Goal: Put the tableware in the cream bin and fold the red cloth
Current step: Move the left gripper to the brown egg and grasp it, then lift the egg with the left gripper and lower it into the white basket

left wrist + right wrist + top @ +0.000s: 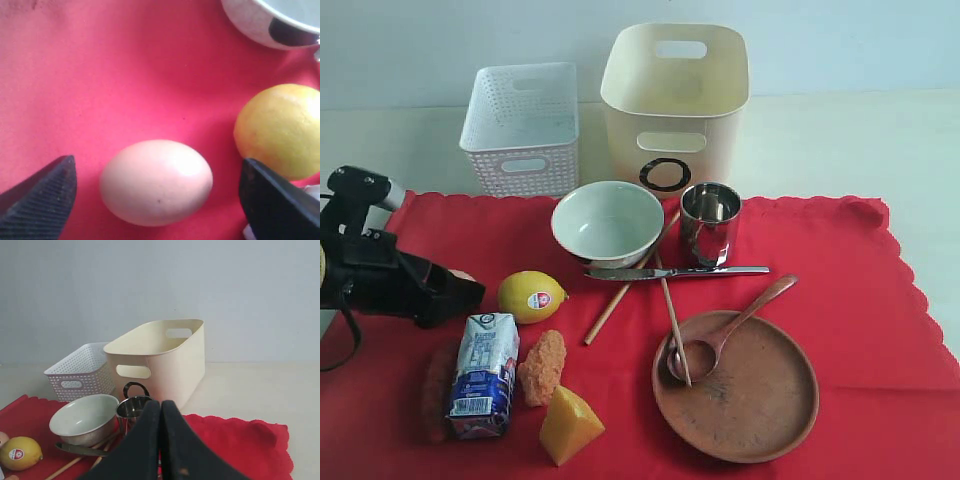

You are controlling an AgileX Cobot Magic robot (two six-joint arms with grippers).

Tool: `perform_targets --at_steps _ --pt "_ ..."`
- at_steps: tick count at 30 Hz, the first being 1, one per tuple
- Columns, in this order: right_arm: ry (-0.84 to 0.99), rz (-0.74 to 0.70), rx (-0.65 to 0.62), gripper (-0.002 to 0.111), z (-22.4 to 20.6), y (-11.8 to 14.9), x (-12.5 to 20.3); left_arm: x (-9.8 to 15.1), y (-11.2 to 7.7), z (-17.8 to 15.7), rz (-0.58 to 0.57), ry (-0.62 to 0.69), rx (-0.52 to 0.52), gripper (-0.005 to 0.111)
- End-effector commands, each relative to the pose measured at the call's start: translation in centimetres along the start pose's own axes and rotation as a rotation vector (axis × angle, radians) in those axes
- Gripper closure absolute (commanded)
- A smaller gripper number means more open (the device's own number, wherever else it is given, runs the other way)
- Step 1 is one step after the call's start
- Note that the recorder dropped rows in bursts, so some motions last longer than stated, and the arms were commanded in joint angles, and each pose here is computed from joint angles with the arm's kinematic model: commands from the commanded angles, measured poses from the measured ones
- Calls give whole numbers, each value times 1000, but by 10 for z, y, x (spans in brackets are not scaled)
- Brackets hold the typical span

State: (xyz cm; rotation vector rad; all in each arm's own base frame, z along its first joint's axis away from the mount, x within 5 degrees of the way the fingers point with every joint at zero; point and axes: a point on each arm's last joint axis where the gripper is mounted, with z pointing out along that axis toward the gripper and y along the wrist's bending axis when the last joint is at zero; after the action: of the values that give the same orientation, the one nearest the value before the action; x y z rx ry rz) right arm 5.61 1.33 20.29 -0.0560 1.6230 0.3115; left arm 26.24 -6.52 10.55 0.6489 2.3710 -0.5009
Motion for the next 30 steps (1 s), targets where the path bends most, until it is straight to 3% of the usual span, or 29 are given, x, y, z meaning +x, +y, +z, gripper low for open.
perform_targets --at_steps 1,5,10,11,13,19,24,27,30 --pt "-11 1 -4 108 0 0 0 0 3 6 5 8 11 23" --pt "-11 1 -4 108 0 0 0 0 3 7 2 10 12 28" --pt "-11 1 -4 108 0 0 0 0 3 7 -8 5 8 73" --pt "-11 1 -4 108 0 0 0 -2 3 6 -14 -5 10 89" --pt "-11 1 -4 108 0 0 0 -5 2 3 -16 -19 6 106" --pt "-11 1 -4 108 0 0 0 -20 -2 -13 -43 -88 -12 106" --pt "-11 1 -4 108 0 0 0 -24 -6 -15 -154 -124 35 106" --pt "-11 1 -4 108 0 0 0 -29 -12 -16 -144 -175 110 106" --pt "-11 1 -4 108 0 0 0 -36 -10 -16 -144 -198 110 107"
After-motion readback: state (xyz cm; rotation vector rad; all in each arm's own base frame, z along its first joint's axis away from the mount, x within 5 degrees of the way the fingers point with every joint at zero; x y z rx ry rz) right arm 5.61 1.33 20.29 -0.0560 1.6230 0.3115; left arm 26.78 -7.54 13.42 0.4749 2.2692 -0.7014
